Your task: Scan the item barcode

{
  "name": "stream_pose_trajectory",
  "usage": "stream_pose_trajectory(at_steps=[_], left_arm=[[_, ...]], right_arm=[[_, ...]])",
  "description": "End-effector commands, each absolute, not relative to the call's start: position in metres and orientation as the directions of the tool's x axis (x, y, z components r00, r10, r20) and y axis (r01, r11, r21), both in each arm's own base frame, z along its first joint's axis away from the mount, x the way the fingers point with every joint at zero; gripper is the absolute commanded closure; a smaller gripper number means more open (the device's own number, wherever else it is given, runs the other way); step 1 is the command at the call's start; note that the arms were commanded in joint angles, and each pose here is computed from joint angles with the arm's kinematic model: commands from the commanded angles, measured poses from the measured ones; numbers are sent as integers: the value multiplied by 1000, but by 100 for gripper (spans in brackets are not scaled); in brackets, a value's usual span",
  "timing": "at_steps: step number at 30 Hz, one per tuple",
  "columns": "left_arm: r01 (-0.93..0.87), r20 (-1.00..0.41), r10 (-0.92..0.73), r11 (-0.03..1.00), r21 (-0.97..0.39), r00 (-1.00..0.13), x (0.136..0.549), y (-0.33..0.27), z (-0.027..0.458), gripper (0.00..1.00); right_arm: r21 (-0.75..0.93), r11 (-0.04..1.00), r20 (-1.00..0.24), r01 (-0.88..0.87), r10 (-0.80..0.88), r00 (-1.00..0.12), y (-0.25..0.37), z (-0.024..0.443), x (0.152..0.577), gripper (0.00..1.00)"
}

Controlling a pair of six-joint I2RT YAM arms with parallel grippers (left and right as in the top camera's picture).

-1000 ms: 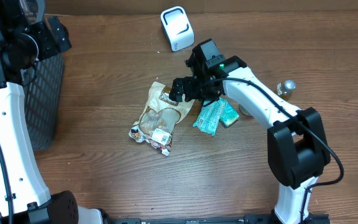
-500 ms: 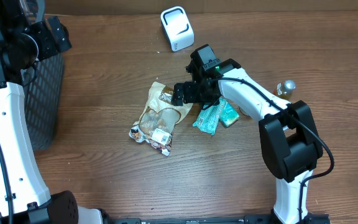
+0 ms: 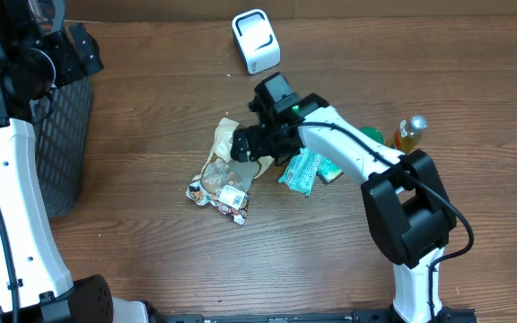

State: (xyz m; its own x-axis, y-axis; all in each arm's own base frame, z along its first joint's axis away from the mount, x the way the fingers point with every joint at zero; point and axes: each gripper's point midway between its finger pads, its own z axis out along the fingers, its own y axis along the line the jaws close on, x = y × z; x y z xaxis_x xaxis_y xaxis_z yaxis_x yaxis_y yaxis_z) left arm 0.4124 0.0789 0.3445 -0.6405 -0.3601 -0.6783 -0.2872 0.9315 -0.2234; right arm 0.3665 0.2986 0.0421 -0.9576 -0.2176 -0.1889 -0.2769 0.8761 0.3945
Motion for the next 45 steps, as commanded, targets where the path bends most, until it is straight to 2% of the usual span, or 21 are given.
stream_pose_trajectory(at_steps=[1,8,16,19,23,36,40,42,45], left_arm=[[-266,-697,-341,939,-218,-631,414,78,353,0],[-266,-697,-341,939,-218,-631,414,78,353,0],[-266,-697,-341,939,-218,-631,414,78,353,0],[-266,-697,-341,939,-218,-631,414,78,353,0],[-266,-697,-340,939,-218,-631,414,78,353,0],[-267,-697,-340,939,-217,-631,414,78,353,0],[-266,-697,-341,939,-218,-631,414,78,353,0],[-266,-697,-341,939,-218,-631,414,78,353,1],[-266,-697,-341,939,-218,-631,414,78,353,0]], right_arm=[[370,878,-180,-302,-251,-951,305,31,358,0],[362,879,-144,-312,-278,-950,311,19,346,0],[371,884,-143,-285,-249,-958,300,20,356,1],[421,837,-158,-349,-311,-937,300,24,356,1],[424,835,-157,-351,-314,-936,298,24,356,1],[410,828,-109,-382,-372,-922,310,-4,327,0],[400,833,-110,-383,-371,-922,308,-11,324,9],[394,837,-110,-380,-367,-924,306,-14,324,18],[409,849,-118,-333,-313,-942,311,-4,332,21]])
